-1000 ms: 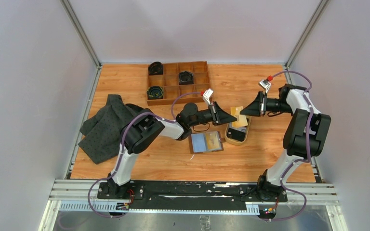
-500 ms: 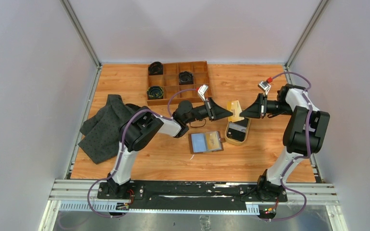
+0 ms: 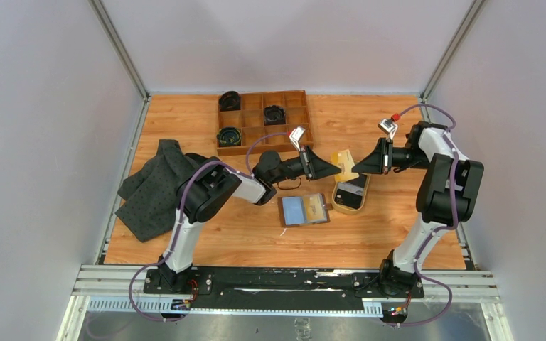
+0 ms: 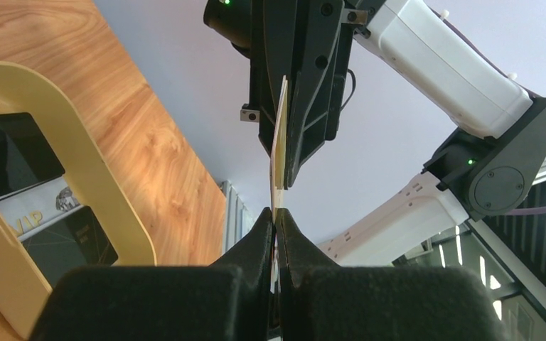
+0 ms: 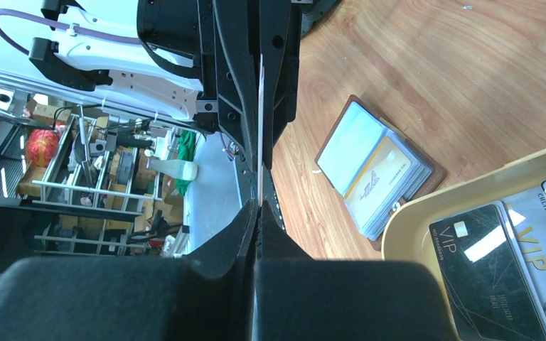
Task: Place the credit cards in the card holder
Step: Place the credit card in the storage box.
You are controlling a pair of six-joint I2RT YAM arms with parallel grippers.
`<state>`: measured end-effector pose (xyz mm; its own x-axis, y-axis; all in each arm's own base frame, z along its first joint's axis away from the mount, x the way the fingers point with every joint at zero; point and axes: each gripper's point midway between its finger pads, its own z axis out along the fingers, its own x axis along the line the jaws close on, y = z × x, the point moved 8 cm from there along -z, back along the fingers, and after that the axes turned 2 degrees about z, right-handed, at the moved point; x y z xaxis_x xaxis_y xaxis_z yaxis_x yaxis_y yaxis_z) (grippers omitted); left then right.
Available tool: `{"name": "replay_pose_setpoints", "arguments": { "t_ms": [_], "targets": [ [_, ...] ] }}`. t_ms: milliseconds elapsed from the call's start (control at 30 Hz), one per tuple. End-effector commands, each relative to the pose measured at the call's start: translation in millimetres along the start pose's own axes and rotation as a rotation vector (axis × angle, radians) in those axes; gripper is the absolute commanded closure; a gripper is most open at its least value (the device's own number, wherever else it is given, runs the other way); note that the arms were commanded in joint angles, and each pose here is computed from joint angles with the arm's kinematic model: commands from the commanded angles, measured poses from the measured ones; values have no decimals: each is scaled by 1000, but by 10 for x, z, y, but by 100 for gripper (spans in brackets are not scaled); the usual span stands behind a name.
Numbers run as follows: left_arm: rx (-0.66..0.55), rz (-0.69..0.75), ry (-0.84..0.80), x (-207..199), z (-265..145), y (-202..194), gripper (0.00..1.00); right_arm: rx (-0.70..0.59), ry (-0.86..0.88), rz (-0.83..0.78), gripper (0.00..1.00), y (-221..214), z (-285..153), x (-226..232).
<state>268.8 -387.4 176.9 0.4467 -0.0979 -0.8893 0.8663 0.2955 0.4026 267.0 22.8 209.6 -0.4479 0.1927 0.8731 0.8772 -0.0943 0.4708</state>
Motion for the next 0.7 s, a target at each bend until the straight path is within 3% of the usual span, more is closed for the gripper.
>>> {"name": "replay_pose_setpoints", "arguments": {
  "t_ms": [0, 467, 667],
  "targets": [
    [-4, 19, -5, 11, -181, 82, 100, -10, 6, -19, 100, 45, -11, 31],
    [53, 25, -50, -45, -250, 29, 100, 26, -15, -21, 100, 38, -8, -7],
    [62, 56, -9, -113, -485, -4, 100, 20, -87, -8, 100, 46, -129, -113]
  ]
}}
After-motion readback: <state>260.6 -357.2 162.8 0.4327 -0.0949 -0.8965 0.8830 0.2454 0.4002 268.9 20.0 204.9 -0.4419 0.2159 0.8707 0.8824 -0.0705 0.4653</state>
